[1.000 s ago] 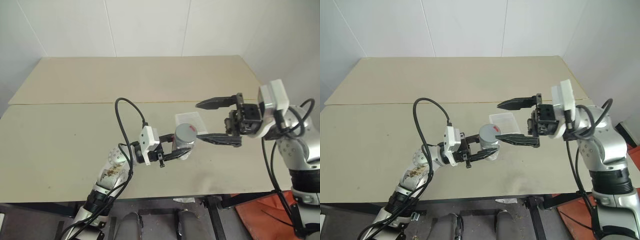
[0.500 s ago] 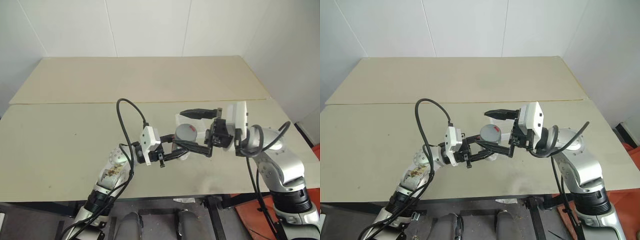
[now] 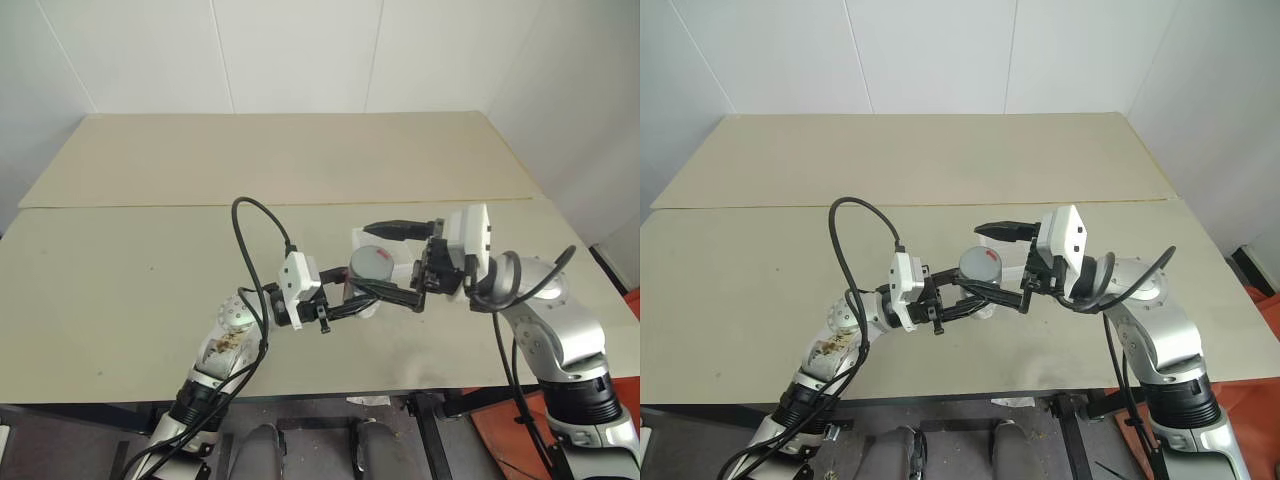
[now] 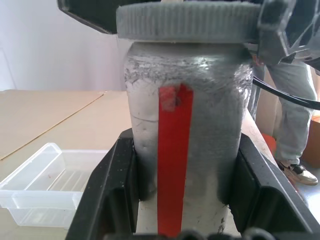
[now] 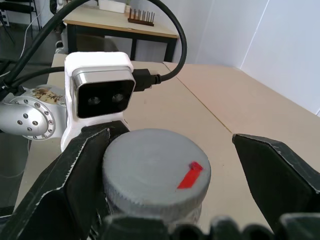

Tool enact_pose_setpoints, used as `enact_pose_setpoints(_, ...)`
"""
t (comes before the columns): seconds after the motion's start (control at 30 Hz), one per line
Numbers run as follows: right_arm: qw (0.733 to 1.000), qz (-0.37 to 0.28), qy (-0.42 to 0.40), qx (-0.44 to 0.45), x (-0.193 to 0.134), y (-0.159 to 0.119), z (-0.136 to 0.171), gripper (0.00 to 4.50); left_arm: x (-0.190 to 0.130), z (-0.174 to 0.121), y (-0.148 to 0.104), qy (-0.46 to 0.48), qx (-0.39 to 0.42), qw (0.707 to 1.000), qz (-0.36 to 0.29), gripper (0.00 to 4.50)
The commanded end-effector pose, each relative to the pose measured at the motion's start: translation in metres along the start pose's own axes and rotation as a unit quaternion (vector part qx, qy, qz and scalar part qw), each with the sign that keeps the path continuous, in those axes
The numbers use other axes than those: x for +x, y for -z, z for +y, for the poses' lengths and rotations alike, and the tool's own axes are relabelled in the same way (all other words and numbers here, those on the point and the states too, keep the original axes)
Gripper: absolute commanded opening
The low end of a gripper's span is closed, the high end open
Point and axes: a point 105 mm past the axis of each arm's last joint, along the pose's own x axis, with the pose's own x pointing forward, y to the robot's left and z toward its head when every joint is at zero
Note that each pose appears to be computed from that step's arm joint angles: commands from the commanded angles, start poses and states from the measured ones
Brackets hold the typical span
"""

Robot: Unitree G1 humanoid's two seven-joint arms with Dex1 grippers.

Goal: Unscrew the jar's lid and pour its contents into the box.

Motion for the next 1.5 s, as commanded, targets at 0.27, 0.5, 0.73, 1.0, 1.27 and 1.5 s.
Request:
enact_pose_setpoints(0.27, 0.998, 0.018, 0.047, -0.038, -0.033, -0.006, -0.015, 4.50, -0.006, 0.006, -0.010, -0.007, 0.021, 1.000, -0.019, 1.94)
enact_pose_setpoints(0.5, 0.998, 0.039, 0.045, -0.026, -0.051, -0.002, -0.015, 4.50, -0.007, 0.006, -0.009, -0.006, 0.021, 1.000, -0.019, 1.94)
enact_pose_setpoints(0.73, 0.999, -0.003, -0.019, -0.037, -0.036, -0.024, 0.011, 4.50, -0.006, 0.006, -0.008, -0.005, 0.023, 1.000, -0.017, 1.94)
enact_pose_setpoints(1.0, 0.998, -0.054, -0.007, -0.044, 0.007, -0.033, 0.011, 4.50, -0.002, 0.006, -0.008, 0.000, 0.026, 0.999, -0.018, 1.94)
enact_pose_setpoints(1.27, 0.998, -0.045, 0.004, -0.054, 0.025, -0.021, 0.005, 4.50, 0.000, 0.003, -0.009, 0.002, 0.028, 0.999, -0.021, 1.94)
enact_pose_setpoints(1.5, 0.998, -0.044, 0.017, -0.042, 0.015, -0.018, -0.007, 4.50, -0.002, 0.003, -0.009, -0.002, 0.027, 0.999, -0.020, 1.94)
